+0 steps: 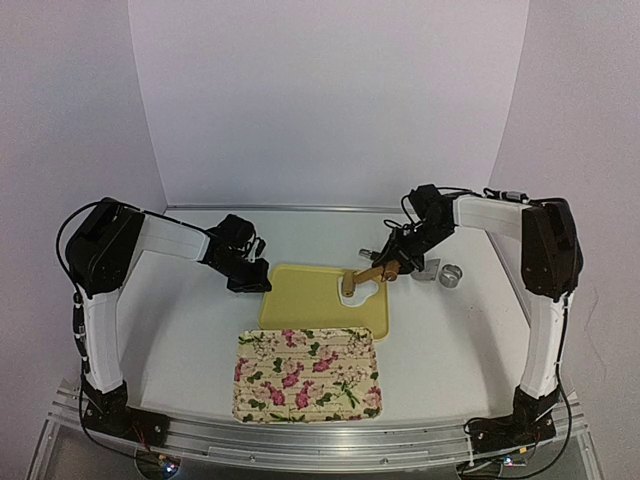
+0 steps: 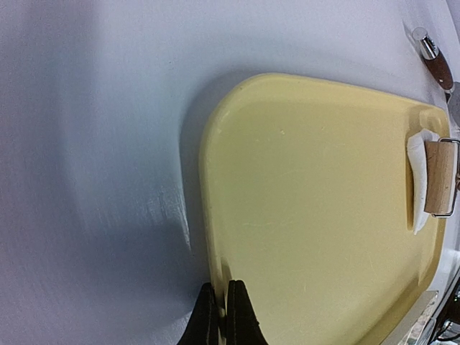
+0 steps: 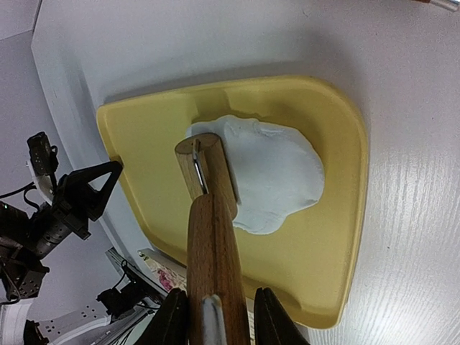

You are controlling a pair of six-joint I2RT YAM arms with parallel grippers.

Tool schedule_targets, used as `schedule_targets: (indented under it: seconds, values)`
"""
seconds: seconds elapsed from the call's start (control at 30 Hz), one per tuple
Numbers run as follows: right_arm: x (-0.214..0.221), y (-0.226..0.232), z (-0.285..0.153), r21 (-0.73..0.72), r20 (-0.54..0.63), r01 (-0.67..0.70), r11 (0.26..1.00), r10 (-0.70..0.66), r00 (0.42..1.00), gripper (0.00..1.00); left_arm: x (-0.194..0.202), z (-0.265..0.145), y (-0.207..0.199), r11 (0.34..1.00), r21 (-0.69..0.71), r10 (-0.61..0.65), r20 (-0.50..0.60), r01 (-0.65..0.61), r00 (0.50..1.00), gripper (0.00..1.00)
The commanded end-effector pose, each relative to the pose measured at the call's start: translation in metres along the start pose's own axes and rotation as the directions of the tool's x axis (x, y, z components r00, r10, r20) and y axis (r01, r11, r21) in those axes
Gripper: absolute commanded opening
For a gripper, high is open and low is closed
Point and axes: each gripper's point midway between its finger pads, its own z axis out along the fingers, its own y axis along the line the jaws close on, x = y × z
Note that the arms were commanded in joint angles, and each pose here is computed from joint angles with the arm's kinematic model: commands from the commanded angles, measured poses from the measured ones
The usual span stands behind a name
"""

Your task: Roll out the dumpling wrappers from the dough

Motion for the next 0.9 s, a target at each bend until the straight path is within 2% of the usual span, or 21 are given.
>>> schedule_targets:
  seconds: [0.0,0.27,0.87]
  values:
    - [0.02,-0.041,0.002,0.104,-0.022,-0.088,0.991,0.09,0.996,0.0,0.033,0.003,0.025,0.994,-0.101,-0.043,-0.091,0.033,0.995,0.0]
    - [0.04,-0.09,0.002,0.195,-0.03,-0.158,0.968,0.167,0.986,0.0,0.036,0.006,0.029,0.992,-0.112,-0.061,-0.095,0.05,0.994,0.0]
    - [0.069,-0.15,-0.007,0.362,-0.021,-0.197,0.911,0.219,0.975,0.0,0.036,0.002,0.032,0.99,-0.13,-0.068,-0.087,0.057,0.994,0.0]
